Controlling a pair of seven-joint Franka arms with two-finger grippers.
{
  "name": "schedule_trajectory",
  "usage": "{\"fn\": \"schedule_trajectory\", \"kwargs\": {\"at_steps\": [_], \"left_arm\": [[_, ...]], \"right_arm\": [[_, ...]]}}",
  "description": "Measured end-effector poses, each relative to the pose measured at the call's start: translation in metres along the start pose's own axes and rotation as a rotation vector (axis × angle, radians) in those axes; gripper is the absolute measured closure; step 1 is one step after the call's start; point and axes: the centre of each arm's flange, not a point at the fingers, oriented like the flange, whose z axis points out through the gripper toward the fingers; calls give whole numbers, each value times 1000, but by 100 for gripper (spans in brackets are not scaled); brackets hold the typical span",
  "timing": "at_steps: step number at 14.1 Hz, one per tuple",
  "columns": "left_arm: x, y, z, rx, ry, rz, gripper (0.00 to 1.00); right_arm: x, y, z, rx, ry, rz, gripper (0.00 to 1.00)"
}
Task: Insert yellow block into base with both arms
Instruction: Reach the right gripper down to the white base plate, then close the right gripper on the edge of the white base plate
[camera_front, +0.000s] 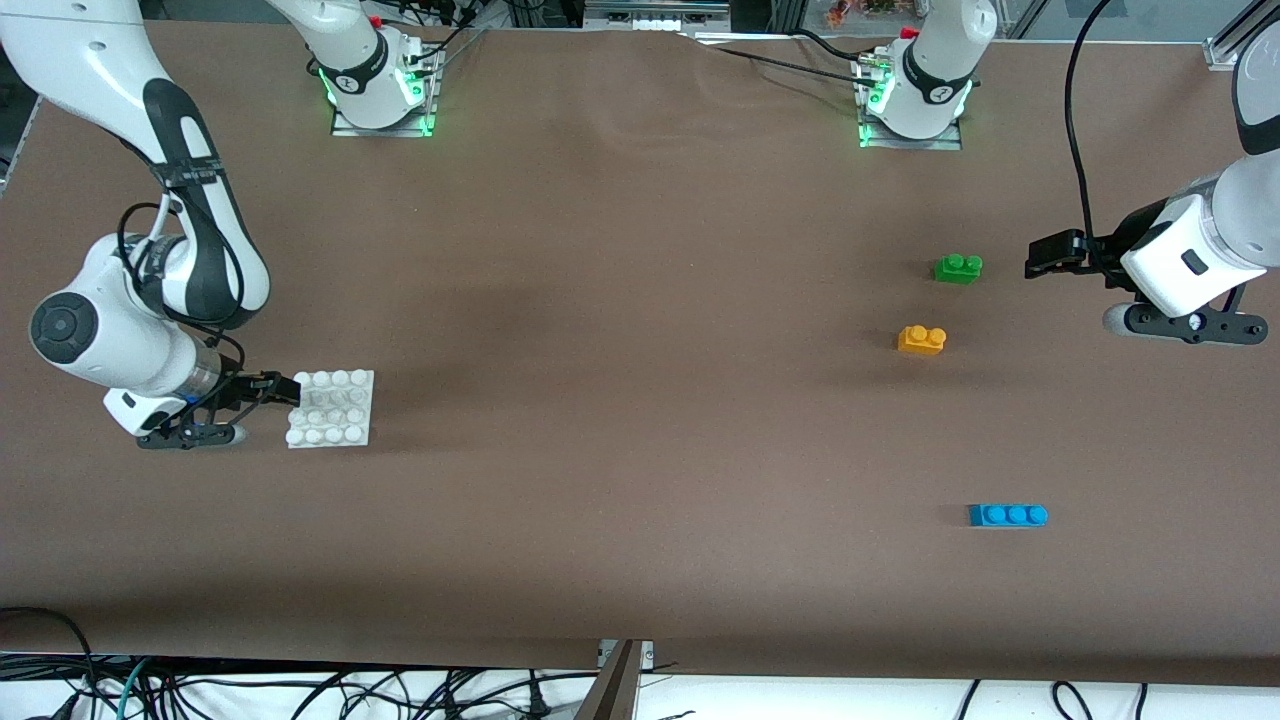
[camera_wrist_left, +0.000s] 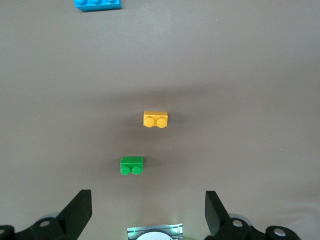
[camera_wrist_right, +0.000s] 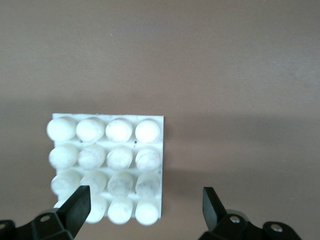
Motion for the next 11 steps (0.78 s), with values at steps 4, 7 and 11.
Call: {"fn": "schedule_trajectory", "kwargs": {"at_steps": [4,7,11], "left_arm": [[0,-1,0,0,-1,-2,0],[0,-2,0,-1,-1,-4,0],[0,-4,0,-1,-1,-6,0]], "right_arm": [[-5,0,35,-6,16,1,1],[-5,0,40,-3,23,7,1],[-6,-1,57,-3,27,9,1]]}}
